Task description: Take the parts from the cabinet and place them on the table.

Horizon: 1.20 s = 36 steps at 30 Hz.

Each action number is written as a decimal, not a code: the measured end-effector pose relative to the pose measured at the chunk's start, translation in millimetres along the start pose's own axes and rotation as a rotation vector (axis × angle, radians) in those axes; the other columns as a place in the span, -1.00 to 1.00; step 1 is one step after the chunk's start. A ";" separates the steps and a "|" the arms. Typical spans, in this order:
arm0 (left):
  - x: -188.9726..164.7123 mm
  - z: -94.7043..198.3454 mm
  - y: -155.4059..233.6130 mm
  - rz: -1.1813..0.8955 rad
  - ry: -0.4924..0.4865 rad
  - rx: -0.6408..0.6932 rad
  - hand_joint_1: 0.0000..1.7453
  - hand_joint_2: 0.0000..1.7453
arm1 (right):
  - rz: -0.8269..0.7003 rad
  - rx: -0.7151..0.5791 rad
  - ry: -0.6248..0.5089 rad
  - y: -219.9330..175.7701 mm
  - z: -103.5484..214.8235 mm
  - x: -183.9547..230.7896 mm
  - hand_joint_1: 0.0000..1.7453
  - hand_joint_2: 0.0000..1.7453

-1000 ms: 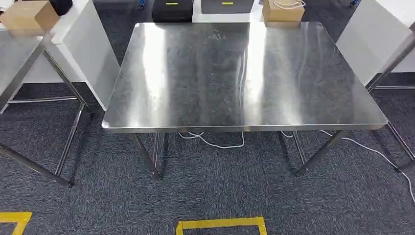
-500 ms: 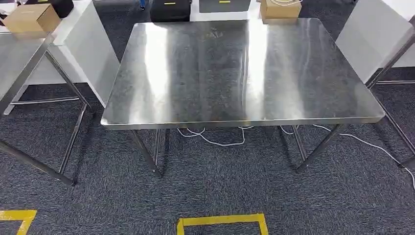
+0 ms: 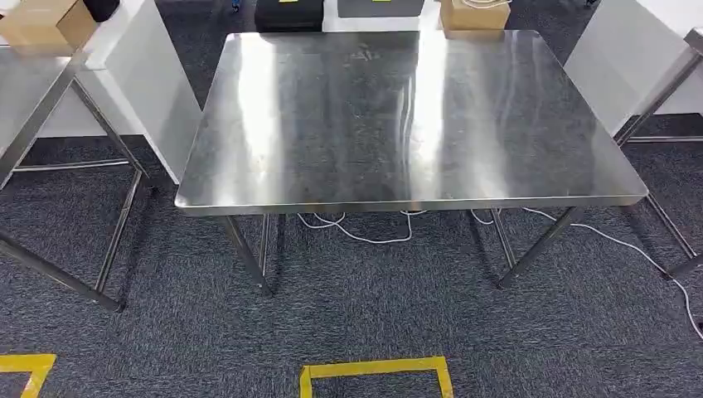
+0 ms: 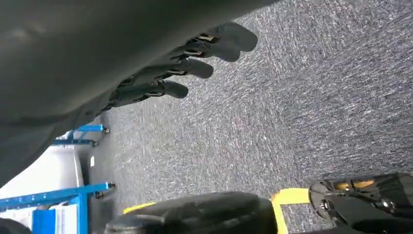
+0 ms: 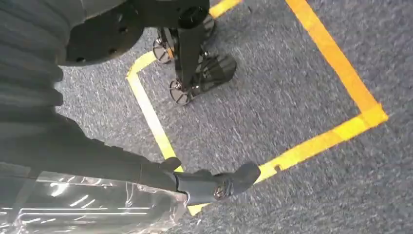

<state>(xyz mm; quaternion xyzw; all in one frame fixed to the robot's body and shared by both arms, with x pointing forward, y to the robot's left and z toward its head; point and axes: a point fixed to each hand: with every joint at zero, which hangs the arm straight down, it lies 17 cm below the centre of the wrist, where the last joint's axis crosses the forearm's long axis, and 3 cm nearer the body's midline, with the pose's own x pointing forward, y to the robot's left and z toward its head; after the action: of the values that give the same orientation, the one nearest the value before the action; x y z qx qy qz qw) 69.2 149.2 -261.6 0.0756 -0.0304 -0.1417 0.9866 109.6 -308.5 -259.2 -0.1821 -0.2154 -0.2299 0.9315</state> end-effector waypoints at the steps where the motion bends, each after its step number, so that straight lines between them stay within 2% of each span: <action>1: 2.0 0.9 -1.5 -0.004 -0.001 -0.003 -1.00 -1.00 | -0.002 0.006 0.000 1.1 0.2 0.1 -1.00 1.00; 9: 3.1 2.6 -4.8 -0.073 -0.001 -0.006 -1.00 -1.00 | -0.010 0.028 -0.007 6.9 0.4 4.0 -1.00 1.00; 28: 6.6 3.1 -5.1 -0.078 -0.010 -0.008 -1.00 -1.00 | -0.016 0.044 0.000 15.3 4.7 0.1 -1.00 1.00; 36: 13.8 2.5 -5.2 -0.092 -0.048 -0.028 -1.00 -1.00 | -0.019 0.063 -0.010 16.3 4.9 0.8 -1.00 1.00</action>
<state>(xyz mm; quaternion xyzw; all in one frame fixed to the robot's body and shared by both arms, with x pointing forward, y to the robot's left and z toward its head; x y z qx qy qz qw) 80.7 140.0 -259.5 0.0597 -0.0486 -0.1890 0.9790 116.9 -293.2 -258.6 -0.1520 -0.2290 -0.2309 0.9333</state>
